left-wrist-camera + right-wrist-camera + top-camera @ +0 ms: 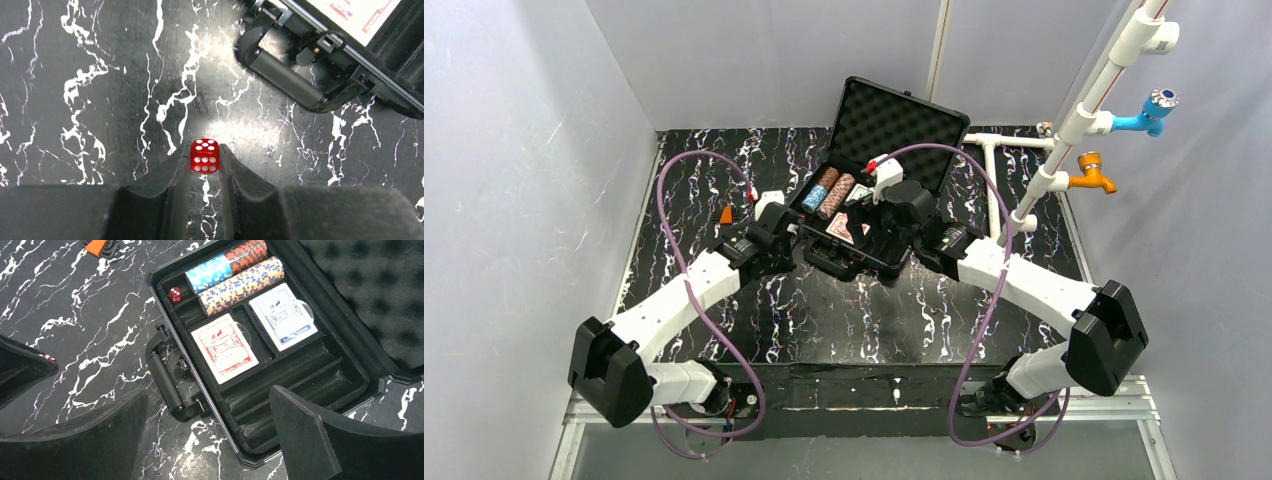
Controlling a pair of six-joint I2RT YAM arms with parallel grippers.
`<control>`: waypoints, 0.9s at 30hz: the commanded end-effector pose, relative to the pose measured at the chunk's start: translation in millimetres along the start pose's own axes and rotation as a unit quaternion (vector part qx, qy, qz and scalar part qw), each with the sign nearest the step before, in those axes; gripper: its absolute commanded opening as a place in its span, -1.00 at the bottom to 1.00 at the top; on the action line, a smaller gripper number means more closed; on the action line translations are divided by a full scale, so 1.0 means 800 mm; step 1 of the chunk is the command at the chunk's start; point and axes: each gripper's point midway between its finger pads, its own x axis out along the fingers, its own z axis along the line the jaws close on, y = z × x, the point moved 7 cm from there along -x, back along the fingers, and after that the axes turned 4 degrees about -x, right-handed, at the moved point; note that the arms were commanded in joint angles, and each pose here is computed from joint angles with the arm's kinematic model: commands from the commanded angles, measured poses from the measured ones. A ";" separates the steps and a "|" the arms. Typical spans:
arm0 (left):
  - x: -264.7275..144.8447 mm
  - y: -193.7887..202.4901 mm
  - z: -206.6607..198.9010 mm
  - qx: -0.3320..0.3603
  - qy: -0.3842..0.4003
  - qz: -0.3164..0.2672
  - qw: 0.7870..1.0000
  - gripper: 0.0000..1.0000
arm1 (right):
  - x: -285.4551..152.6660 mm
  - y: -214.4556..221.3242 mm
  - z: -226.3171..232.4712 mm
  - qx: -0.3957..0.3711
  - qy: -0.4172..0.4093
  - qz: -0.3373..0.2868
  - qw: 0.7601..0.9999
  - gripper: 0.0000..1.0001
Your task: Pack up texas hold em set
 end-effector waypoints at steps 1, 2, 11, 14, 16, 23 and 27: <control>0.000 -0.032 -0.004 0.034 -0.002 -0.014 0.999 -1.00 | -0.011 -0.021 -0.006 0.011 0.023 -0.038 0.999 0.97; 0.002 -0.038 -0.005 0.035 0.002 -0.013 0.999 -1.00 | -0.011 -0.020 -0.006 0.011 0.023 -0.038 0.999 0.96; 0.021 -0.080 -0.011 0.022 0.047 -0.007 0.999 -1.00 | -0.009 -0.019 -0.006 0.009 0.026 -0.034 0.999 0.97; 0.029 -0.091 -0.016 0.026 0.057 -0.006 0.998 -1.00 | -0.009 -0.020 -0.007 0.008 0.027 -0.035 0.999 0.96; 0.037 -0.097 -0.022 0.031 0.059 -0.001 0.998 -1.00 | -0.009 -0.020 -0.007 0.006 0.029 -0.034 0.999 0.96; 0.068 -0.114 -0.042 0.037 0.063 0.017 0.997 -1.00 | -0.015 -0.021 -0.015 0.002 0.053 -0.035 0.998 0.96; 0.085 -0.117 -0.051 0.038 0.067 0.027 0.997 -1.00 | -0.021 -0.023 -0.023 0.004 0.080 -0.040 0.996 0.97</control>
